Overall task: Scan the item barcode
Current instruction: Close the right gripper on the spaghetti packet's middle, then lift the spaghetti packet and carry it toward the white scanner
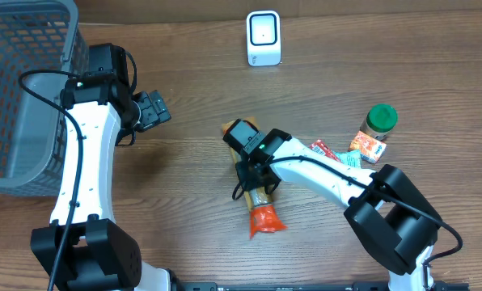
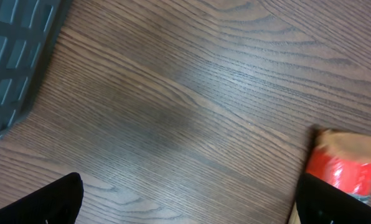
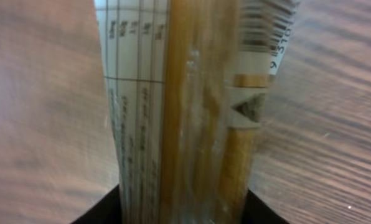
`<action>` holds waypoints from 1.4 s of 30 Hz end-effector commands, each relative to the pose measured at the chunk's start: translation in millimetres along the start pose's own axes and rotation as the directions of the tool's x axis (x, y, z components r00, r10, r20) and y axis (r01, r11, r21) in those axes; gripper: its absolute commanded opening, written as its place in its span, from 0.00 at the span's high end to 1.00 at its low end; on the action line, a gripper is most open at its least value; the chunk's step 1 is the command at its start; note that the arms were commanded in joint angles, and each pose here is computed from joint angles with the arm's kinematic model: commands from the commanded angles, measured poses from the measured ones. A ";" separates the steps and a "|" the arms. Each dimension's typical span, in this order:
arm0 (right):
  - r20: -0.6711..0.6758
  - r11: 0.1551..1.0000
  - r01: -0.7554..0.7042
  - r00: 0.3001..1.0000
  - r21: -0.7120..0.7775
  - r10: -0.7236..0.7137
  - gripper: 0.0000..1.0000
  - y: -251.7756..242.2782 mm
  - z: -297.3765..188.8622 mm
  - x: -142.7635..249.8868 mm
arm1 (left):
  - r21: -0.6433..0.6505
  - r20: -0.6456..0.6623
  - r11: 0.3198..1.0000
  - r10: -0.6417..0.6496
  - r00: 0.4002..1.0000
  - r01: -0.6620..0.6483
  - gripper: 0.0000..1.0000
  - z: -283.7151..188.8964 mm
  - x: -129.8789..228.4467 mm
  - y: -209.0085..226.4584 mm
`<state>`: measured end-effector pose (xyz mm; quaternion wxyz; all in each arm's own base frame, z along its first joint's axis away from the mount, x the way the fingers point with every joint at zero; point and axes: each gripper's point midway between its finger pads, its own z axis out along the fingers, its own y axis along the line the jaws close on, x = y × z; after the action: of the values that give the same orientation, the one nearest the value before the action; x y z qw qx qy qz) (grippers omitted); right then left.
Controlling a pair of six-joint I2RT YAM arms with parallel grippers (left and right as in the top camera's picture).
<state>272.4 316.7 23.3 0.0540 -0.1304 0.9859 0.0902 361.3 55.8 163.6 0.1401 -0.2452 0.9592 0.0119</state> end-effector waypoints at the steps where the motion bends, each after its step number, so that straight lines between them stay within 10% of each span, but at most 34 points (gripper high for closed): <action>1: 0.046 0.978 -0.204 0.978 -0.035 0.206 0.43 3.8 -4.7 -14.8 | 0.003 0.032 1.000 0.012 0.999 -0.012 0.00 -9.0 -5.4 -0.8; 4: 0.058 0.979 -0.203 0.977 -0.028 0.205 0.25 3.0 -3.9 -16.2 | 0.003 0.031 1.000 0.012 0.999 -0.012 0.00 -9.0 -5.4 -0.9; 16: 0.127 0.982 -0.170 0.979 0.086 0.159 0.24 4.7 26.6 -12.5 | 0.003 0.032 1.000 0.012 0.999 -0.012 0.00 -9.0 -5.4 -0.8; 29: 0.084 0.977 -0.196 0.978 0.083 0.189 0.94 6.2 -8.0 -16.3 | 0.003 0.031 1.000 0.012 0.999 -0.012 0.00 -9.0 -5.4 -0.9; 42: 0.272 0.823 -0.325 0.833 -0.465 0.483 0.96 13.1 -194.9 -90.4 | 0.003 0.031 1.000 0.012 0.999 -0.012 0.00 -9.0 -5.4 -0.9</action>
<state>331.5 310.1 132.7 0.1486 0.0632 0.9670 0.1968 361.3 55.8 163.6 0.1401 -0.2452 0.9592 0.0119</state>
